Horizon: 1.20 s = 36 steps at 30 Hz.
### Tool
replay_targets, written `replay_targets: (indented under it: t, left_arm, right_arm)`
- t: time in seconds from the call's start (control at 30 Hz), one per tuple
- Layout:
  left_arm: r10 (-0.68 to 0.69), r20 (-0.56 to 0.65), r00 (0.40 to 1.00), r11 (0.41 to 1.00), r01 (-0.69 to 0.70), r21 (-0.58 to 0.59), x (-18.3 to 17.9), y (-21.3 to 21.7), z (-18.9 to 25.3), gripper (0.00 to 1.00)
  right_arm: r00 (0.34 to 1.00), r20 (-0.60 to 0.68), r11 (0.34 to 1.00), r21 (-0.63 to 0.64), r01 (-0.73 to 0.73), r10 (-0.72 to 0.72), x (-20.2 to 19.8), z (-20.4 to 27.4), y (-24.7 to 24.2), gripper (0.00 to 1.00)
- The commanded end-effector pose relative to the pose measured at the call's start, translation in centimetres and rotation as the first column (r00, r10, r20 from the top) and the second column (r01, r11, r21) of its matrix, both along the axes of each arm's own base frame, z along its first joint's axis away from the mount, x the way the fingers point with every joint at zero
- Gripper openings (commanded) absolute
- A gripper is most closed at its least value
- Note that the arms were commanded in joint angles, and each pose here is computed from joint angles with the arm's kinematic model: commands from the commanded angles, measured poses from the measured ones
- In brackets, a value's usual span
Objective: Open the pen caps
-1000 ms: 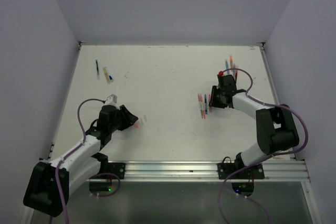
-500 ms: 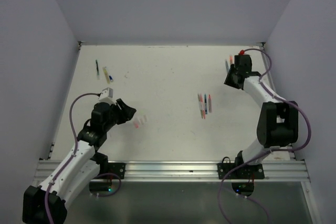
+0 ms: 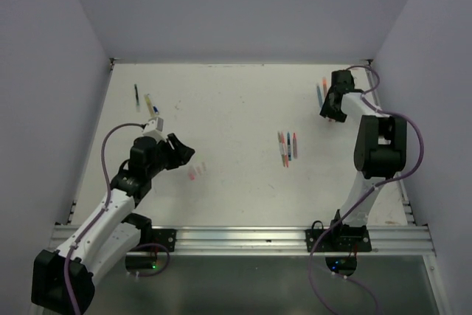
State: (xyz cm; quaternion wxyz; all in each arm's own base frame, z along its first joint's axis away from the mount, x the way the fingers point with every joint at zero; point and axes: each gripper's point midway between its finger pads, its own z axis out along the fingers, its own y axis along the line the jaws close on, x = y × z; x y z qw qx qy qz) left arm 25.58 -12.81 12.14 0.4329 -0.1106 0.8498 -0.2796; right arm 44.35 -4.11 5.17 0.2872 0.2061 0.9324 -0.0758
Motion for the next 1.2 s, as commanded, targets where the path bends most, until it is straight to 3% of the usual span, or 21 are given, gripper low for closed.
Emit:
replay_targets:
  t: [0.0,0.93,1.17]
  left_arm:
    - [-0.040,0.074,0.996,0.999,0.040,-0.004,1.1,-0.6,2.3,0.54]
    - [-0.073,0.058,0.996,0.997,0.074,-0.009,1.8,-1.4,1.8,0.56]
    - [-0.075,0.057,0.996,0.997,0.075,-0.006,1.7,-1.4,1.8,0.56]
  right_arm:
    - [1.000,-0.022,0.999,-0.040,0.013,-0.014,0.5,-0.3,-1.6,0.47]
    - [0.990,-0.077,0.991,0.074,-0.114,0.119,2.4,-3.7,-1.3,0.35]
    - [0.988,-0.108,0.992,0.068,-0.104,0.111,2.0,-4.0,-1.7,0.25]
